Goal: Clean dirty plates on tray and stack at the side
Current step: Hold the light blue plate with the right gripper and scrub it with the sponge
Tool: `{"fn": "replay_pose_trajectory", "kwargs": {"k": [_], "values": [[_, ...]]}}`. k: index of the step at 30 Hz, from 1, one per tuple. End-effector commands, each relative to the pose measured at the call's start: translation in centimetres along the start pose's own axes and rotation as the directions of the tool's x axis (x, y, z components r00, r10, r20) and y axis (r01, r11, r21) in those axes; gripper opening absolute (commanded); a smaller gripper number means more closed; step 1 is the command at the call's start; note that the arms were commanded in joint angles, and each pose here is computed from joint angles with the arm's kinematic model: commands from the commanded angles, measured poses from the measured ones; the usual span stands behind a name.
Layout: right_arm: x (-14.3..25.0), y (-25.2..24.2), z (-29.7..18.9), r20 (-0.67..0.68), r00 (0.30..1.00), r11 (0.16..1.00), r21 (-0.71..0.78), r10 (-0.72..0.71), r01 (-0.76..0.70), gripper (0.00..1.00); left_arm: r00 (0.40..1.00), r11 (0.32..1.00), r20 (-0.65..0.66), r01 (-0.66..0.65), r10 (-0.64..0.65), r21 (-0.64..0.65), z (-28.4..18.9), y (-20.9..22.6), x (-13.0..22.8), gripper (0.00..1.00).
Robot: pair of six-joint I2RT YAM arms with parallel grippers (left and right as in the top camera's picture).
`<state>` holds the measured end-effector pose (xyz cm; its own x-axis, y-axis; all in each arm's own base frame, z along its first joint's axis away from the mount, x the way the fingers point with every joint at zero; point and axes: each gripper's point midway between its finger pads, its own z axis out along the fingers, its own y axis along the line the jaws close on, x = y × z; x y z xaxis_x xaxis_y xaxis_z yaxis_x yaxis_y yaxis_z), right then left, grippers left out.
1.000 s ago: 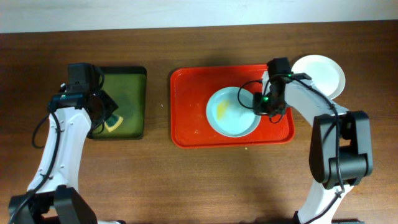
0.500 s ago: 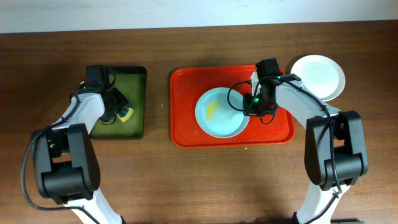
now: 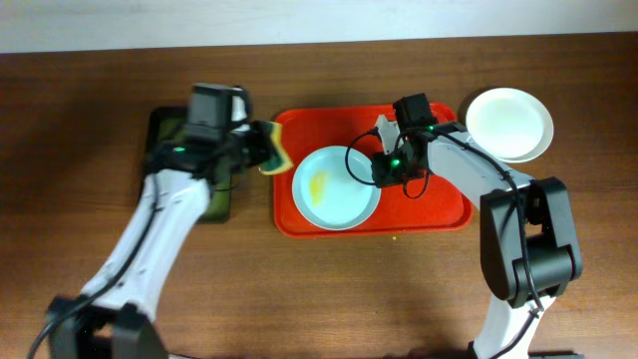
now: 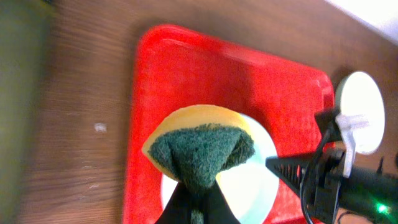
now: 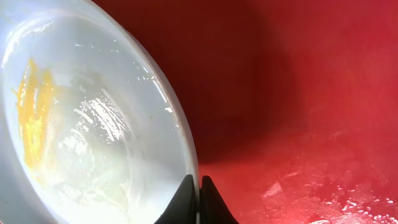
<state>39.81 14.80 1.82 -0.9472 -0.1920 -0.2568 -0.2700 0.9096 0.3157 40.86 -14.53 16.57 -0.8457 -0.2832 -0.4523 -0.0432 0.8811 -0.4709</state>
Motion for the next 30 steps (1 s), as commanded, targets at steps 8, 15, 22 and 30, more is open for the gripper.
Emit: {"fn": "replay_pose_trajectory", "kwargs": {"k": [8, 15, 22, 30], "values": [[1.4, -0.6, 0.5, -0.05, 0.991, 0.991, 0.032, 0.128, -0.126, 0.04, 0.979, 0.995, -0.185, -0.078, 0.088, 0.057, 12.1, -4.0, 8.2, 0.0], [1.9, -0.7, 0.8, -0.071, 0.988, 0.99, 0.035, 0.138, -0.136, 0.04, 0.964, 0.992, -0.236, -0.111, 0.123, 0.062, 15.5, -4.2, 11.4, 0.0], [2.5, -1.9, 0.6, -0.086, 0.986, 0.985, 0.108, 0.145, -0.135, 0.04, 0.979, 0.842, -0.144, -0.197, 0.143, -0.502, 12.9, 6.4, 8.6, 0.0], [2.4, -2.0, 0.6, -0.081, 0.986, 0.985, 0.112, 0.144, -0.134, 0.04, 0.981, 0.975, -0.172, -0.127, 0.095, -0.185, 9.6, -1.9, 7.0, 0.0]]}}
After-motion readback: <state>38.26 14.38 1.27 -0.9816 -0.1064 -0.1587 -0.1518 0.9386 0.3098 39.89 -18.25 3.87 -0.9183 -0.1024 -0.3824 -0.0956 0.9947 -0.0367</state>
